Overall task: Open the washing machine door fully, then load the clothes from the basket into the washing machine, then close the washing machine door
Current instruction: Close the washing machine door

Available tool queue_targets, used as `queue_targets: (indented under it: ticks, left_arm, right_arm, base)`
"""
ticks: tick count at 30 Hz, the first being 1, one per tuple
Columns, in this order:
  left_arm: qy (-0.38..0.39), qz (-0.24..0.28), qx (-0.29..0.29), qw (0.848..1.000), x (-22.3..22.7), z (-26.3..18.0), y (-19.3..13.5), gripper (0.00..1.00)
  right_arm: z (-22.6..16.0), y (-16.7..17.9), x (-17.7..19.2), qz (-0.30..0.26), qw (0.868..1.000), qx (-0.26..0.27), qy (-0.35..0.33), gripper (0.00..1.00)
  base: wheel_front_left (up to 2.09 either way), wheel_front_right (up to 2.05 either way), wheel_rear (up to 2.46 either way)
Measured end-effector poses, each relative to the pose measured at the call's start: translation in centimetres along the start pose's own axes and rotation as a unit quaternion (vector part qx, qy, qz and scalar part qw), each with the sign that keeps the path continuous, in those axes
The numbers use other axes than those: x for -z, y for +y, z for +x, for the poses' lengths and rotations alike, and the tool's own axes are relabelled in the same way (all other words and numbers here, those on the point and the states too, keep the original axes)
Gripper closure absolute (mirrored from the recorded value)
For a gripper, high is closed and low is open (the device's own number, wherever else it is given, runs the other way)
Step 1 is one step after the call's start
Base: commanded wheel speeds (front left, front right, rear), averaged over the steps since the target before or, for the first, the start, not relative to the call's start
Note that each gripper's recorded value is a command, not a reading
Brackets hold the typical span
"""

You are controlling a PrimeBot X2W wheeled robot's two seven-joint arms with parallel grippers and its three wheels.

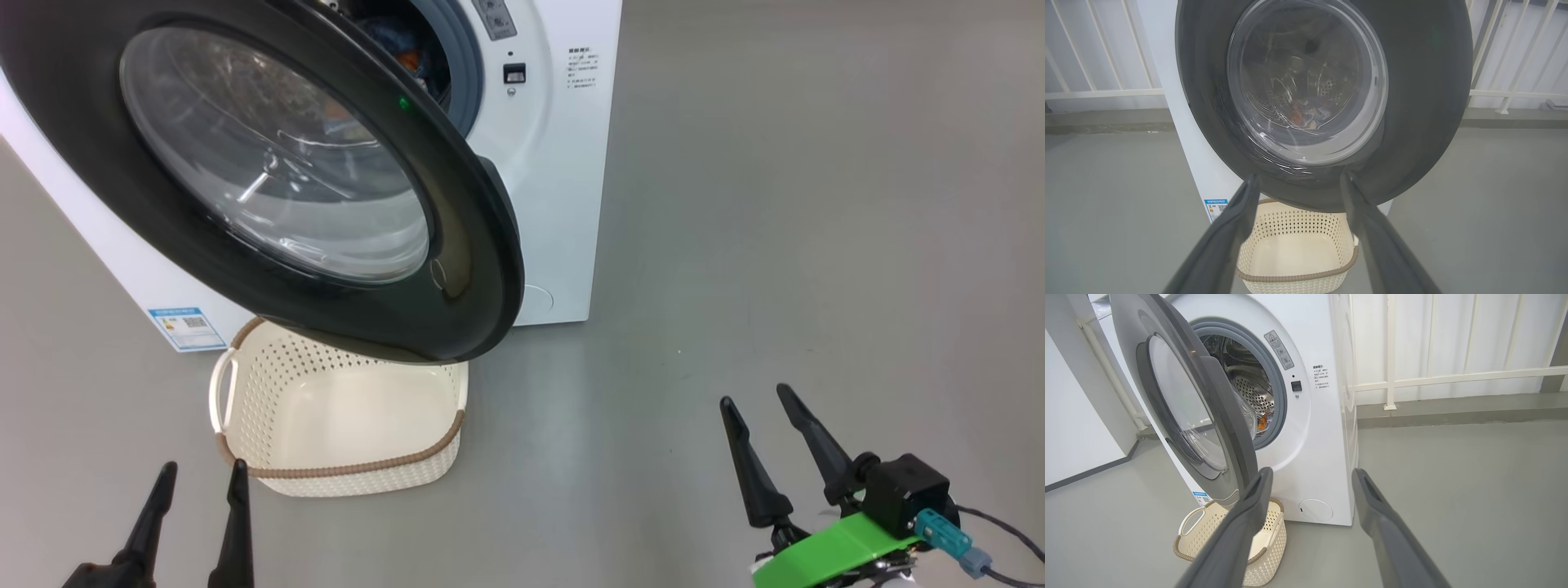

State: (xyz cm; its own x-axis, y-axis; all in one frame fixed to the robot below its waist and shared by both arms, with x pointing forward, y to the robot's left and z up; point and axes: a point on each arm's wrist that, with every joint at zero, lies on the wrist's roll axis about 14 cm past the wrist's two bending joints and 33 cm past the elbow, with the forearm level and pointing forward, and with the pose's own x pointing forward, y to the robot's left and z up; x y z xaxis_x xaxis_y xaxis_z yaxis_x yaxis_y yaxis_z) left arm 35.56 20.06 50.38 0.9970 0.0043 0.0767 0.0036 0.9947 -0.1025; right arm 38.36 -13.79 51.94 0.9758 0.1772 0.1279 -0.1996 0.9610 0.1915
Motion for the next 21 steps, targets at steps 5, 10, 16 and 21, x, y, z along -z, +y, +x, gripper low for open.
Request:
queue_targets:
  ticks: [5, 10, 16, 21]
  left_arm:
    - [-0.003, -0.001, -0.003, 1.0, -0.15, -0.09, 0.12, 0.0]
    - [-0.002, -0.002, -0.006, 1.0, -0.15, -0.29, 0.23, 0.0]
    - [0.0, -0.002, -0.01, 1.0, -0.05, -0.73, 0.51, 0.0]
    - [-0.001, -0.002, -0.011, 1.0, -0.1, -0.82, 0.57, 0.0]
  right_arm:
    - [-0.18, 0.03, 0.09, -0.002, 1.0, 0.0, 0.002, 0.0]
    - [-0.18, 0.08, -0.01, -0.002, 1.0, 0.0, 0.0, 0.0]
    - [-0.18, 0.18, -0.23, -0.003, 1.0, -0.002, -0.003, 0.0]
    - [-0.18, 0.27, -0.28, -0.003, 1.0, -0.003, -0.004, 0.0]
  base:
    - [0.0, 0.0, 0.0]
    - [0.0, 0.0, 0.0]
    - [0.0, 0.0, 0.0]
    - [0.0, 0.0, 0.0]
